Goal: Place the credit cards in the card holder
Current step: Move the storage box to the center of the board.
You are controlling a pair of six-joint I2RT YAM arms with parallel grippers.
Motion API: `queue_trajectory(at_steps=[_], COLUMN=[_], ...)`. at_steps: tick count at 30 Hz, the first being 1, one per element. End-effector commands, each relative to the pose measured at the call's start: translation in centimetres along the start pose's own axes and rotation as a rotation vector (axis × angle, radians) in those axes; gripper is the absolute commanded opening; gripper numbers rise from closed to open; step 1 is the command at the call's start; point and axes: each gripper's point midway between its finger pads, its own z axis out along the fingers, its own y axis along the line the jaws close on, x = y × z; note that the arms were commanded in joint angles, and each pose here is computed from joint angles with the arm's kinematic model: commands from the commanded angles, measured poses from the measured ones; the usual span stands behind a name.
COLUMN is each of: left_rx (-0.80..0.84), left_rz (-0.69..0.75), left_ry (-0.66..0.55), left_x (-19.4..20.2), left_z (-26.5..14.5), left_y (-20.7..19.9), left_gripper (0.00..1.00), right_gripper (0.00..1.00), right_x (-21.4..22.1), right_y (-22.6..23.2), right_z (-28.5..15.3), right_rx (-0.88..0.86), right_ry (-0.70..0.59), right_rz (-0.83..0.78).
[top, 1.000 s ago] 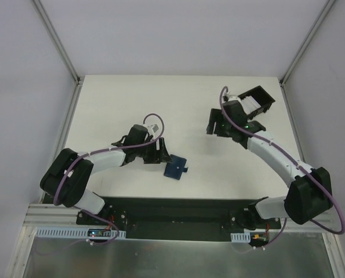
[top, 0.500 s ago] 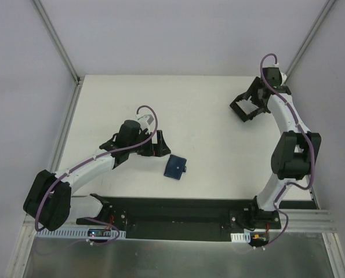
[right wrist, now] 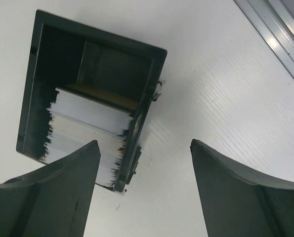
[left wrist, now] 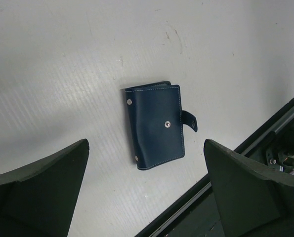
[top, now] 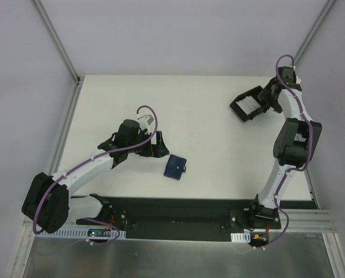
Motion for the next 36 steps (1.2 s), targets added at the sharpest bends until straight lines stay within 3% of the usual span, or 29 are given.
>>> queue_trajectory(at_steps=[1,9,21,24,36], left_rx=[0.004,-0.004,-0.022,-0.029,-0.034], left_rz=[0.04,0.031,0.016,0.011,0.011], left_ry=[-0.039,-0.034,-0.029,-0.028,-0.017], left_x=[-1.9,-1.4,-0.7,-0.3,-0.1], left_z=[-0.6,-0.8,-0.9,-1.0,-0.9], left_y=[-0.5,-0.3,0.3,0.5,0.7], left_gripper=[0.99,0.99,0.99,0.99,0.99], right_gripper=[0.76,0.71,0.56,0.45,0.32], right_x=[-2.1,-2.1,-0.7,-0.1,1.6], right_y=[0.7,0.5,-0.2,-0.1,-0.6], right_z=[0.5,2.7,3.8,4.0,4.0], right_rx=[-0.028,0.004,0.034,0.013,0.01], right_ry=[-0.037,-0.056,-0.031,-0.017,0.013], right_rz=[0.05,0.084,0.162,0.161,0.15])
